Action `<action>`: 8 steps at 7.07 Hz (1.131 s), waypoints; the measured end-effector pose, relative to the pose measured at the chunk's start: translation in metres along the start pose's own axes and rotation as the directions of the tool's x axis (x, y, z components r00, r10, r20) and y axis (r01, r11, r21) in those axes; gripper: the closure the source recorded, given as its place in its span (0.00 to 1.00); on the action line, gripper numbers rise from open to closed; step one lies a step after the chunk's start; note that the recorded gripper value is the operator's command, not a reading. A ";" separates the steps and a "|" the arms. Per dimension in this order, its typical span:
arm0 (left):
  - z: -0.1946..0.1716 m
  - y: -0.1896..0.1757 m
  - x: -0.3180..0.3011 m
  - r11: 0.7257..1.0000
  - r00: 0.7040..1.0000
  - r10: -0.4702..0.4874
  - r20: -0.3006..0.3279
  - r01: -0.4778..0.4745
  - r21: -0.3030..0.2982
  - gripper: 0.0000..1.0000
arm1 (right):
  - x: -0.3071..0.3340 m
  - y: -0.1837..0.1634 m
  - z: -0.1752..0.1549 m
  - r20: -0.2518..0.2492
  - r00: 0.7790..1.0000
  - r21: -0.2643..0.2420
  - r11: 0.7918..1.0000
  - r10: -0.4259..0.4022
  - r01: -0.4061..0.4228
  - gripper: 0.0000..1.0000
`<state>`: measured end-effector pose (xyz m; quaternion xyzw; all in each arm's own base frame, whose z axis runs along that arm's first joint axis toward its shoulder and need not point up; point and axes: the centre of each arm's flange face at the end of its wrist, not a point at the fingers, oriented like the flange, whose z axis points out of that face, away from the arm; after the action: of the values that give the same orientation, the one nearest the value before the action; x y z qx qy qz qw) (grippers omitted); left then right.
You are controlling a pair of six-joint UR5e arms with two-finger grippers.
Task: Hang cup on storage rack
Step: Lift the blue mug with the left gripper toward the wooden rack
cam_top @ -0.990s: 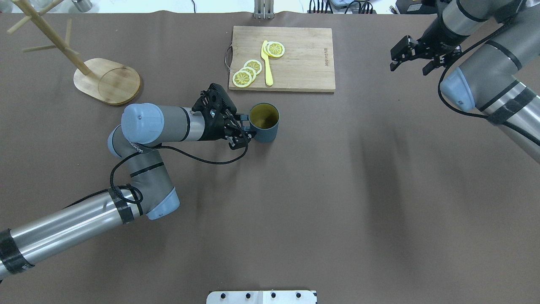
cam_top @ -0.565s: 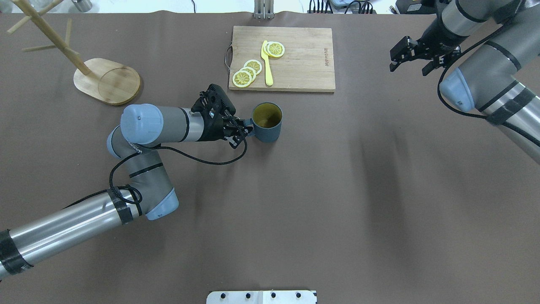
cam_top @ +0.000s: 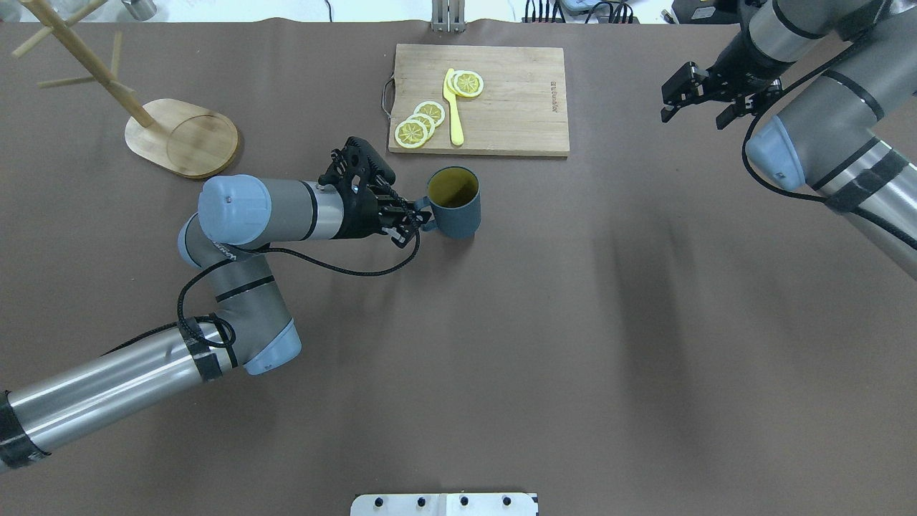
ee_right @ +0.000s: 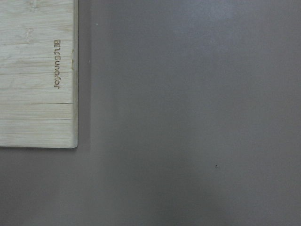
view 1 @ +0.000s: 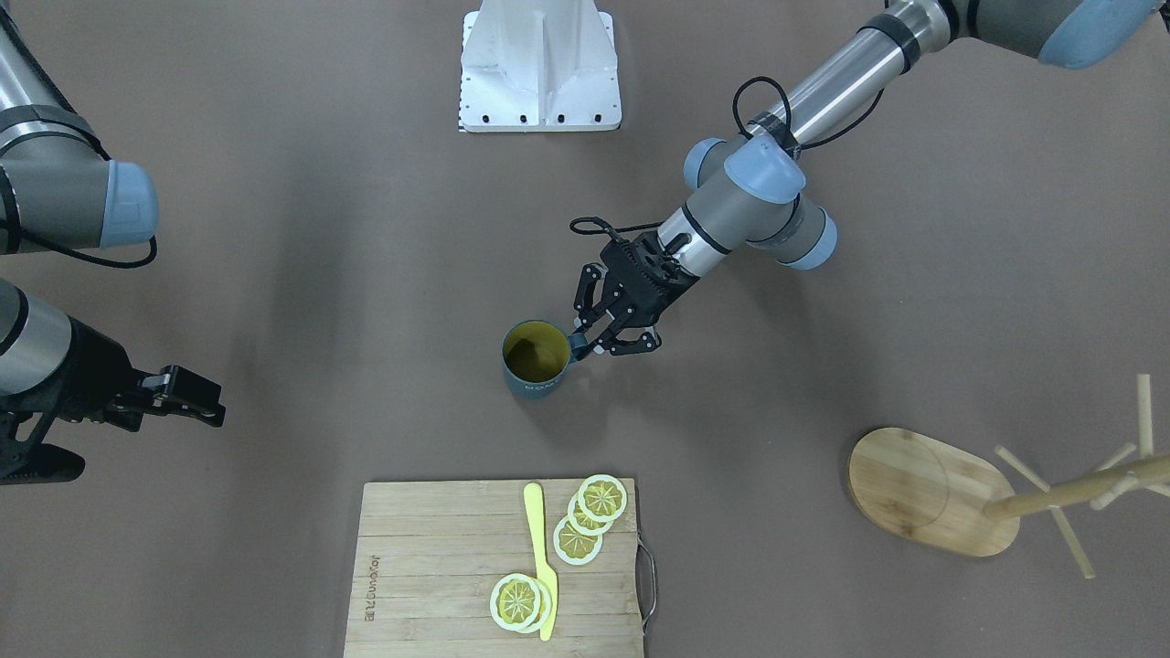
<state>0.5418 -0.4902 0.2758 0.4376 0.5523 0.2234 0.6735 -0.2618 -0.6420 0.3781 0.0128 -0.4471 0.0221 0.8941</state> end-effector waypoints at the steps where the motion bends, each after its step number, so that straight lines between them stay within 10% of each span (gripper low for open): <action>1: -0.013 -0.013 0.006 0.999 0.999 -0.036 -0.015 0.036 0.031 1.00 | 0.000 0.000 -0.001 0.001 1.000 0.001 1.000 0.000 0.000 0.00; 5: -0.102 -0.054 -0.018 0.956 0.970 -0.242 -0.030 0.243 0.164 1.00 | 0.002 0.001 -0.001 0.000 1.000 0.004 1.000 0.001 -0.001 0.00; 8: -0.175 -0.079 -0.085 0.848 0.882 -0.471 0.003 0.452 0.276 1.00 | 0.000 0.003 -0.001 -0.011 1.000 0.016 1.000 -0.001 0.001 0.00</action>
<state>0.3385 -0.5382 0.2551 0.3862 0.6422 -0.0370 0.6611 -0.2615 -0.6395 0.3778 0.0203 -0.4421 0.0253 0.8964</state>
